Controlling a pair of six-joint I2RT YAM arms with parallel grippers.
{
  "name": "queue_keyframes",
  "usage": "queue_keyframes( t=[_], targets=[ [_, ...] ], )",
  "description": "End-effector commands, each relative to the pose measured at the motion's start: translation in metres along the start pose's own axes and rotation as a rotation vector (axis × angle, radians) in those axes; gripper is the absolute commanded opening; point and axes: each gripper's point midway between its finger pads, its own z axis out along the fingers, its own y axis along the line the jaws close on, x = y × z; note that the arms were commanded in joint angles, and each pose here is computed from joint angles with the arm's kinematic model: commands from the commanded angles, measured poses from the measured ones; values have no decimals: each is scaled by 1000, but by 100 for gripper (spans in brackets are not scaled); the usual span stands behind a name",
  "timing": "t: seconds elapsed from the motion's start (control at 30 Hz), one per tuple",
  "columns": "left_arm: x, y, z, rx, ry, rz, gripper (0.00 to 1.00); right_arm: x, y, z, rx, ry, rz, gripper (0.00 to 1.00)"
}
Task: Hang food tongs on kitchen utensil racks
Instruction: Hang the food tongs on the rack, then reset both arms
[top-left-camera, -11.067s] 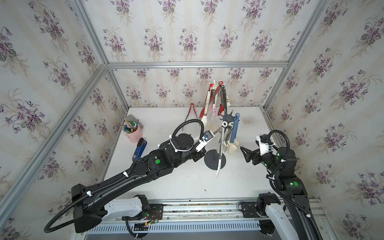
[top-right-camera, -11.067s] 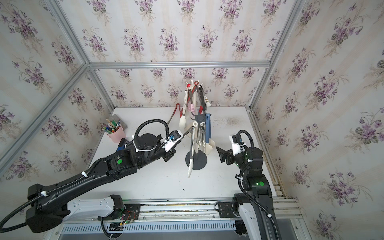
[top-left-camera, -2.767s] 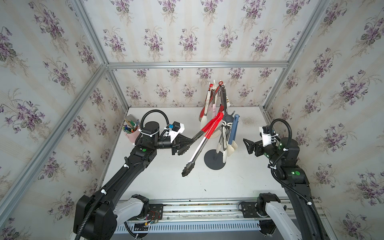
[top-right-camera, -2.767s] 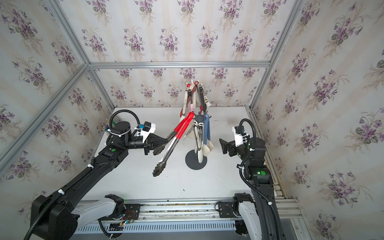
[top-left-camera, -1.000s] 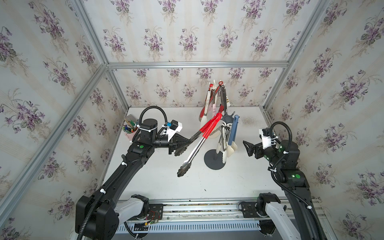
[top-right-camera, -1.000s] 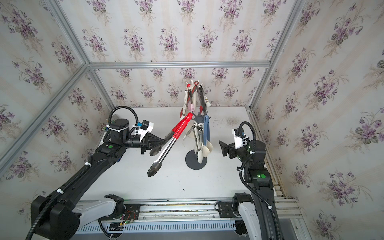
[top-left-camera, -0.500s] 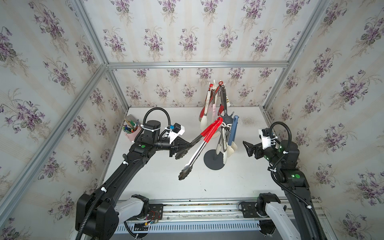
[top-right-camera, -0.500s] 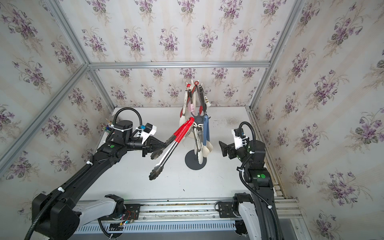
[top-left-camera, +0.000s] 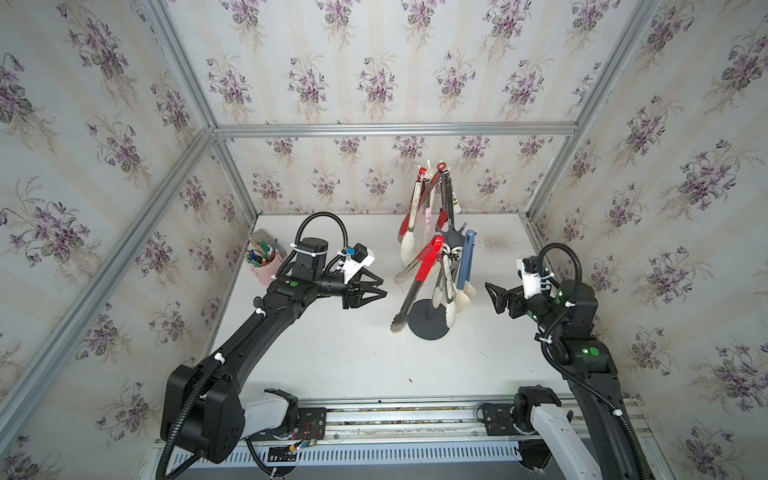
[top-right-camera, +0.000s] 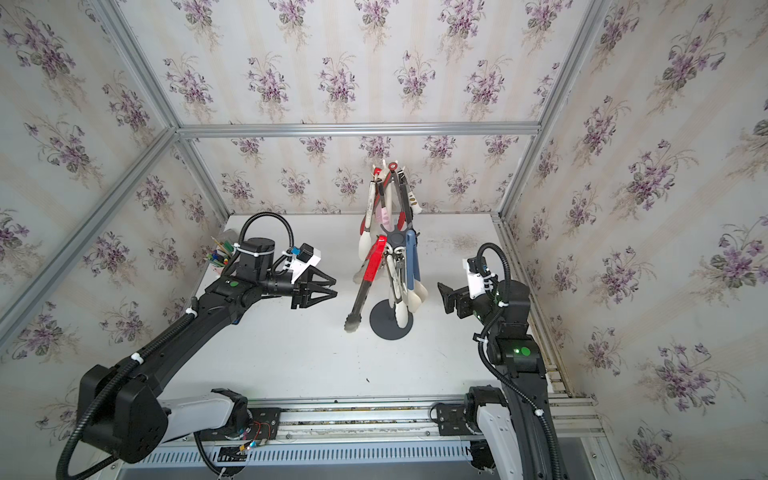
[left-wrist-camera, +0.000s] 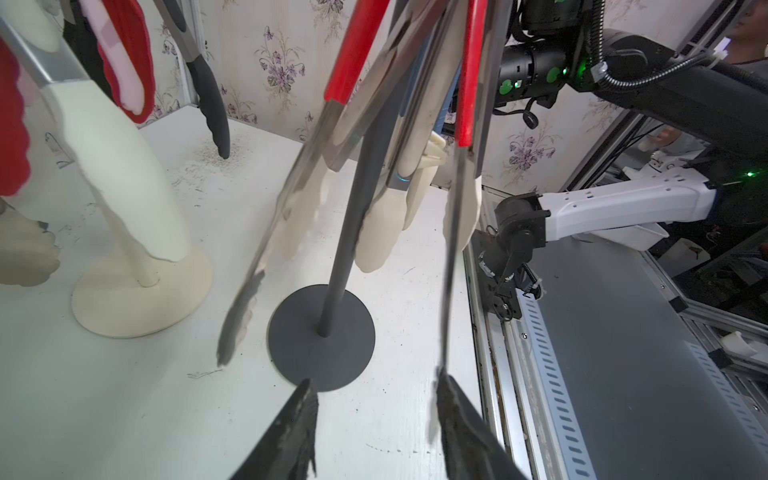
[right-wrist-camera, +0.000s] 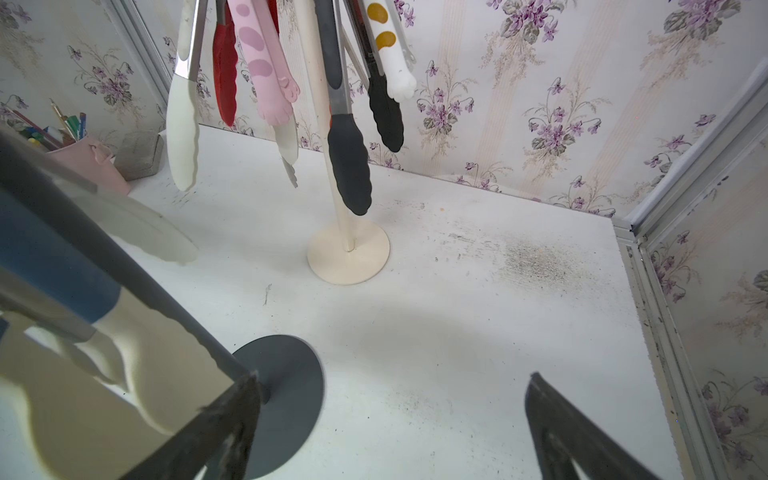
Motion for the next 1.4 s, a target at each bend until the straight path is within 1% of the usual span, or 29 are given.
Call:
queue_keyframes(
  t=[0.0,0.03,0.13,0.17,0.2,0.27,0.37,0.43,0.53,0.7,0.83,0.9,0.93,1.03,1.1,1.17,1.2,1.27,1.3,1.37],
  targets=[
    [-6,12,1,-41,9,28,54,-2,1,1,-5,-13,-11,98],
    [-8,15,1,-49,9,31,59,-3,0,1,-2,-14,-11,98],
    [-14,30,0,-114,18,25,79,-1,-3,2,13,-13,-3,98],
    [-16,34,-1,-136,18,27,97,0,-4,2,19,-13,0,98],
    [-17,37,-1,-152,14,23,99,1,-6,3,29,-13,6,98],
    [-19,46,-4,-208,4,16,99,3,-9,5,47,-15,23,99],
    [-21,63,-16,-317,-46,-8,99,7,-12,9,55,-14,46,99],
    [-24,75,-31,-408,-110,-34,99,9,-14,14,58,-10,63,99],
    [-17,92,-55,-568,-162,-77,99,11,-26,20,111,-15,85,100],
    [10,118,-97,-858,-153,-149,99,22,-48,35,188,-19,134,100],
    [36,128,-125,-993,-141,-210,99,37,-76,47,283,-42,217,100],
    [48,130,-139,-1071,-140,-218,99,48,-88,53,320,-54,267,100],
    [55,132,-149,-1129,-146,-219,99,54,-92,57,328,-61,290,100],
    [76,137,-168,-1241,-158,-228,99,78,-96,73,329,-45,308,100],
    [92,142,-174,-1289,-154,-245,99,92,-103,79,361,-52,338,100],
    [106,145,-173,-1296,-127,-230,99,101,-110,85,387,-69,373,100],
    [111,147,-175,-1320,-131,-219,99,106,-112,88,395,-81,385,100],
    [123,153,-187,-1405,-151,-237,99,113,-115,93,408,-101,407,100],
    [127,156,-191,-1433,-154,-238,99,109,-118,97,411,-118,408,100],
    [134,161,-195,-1466,-165,-241,99,100,-117,98,428,-164,349,100]
  ],
)
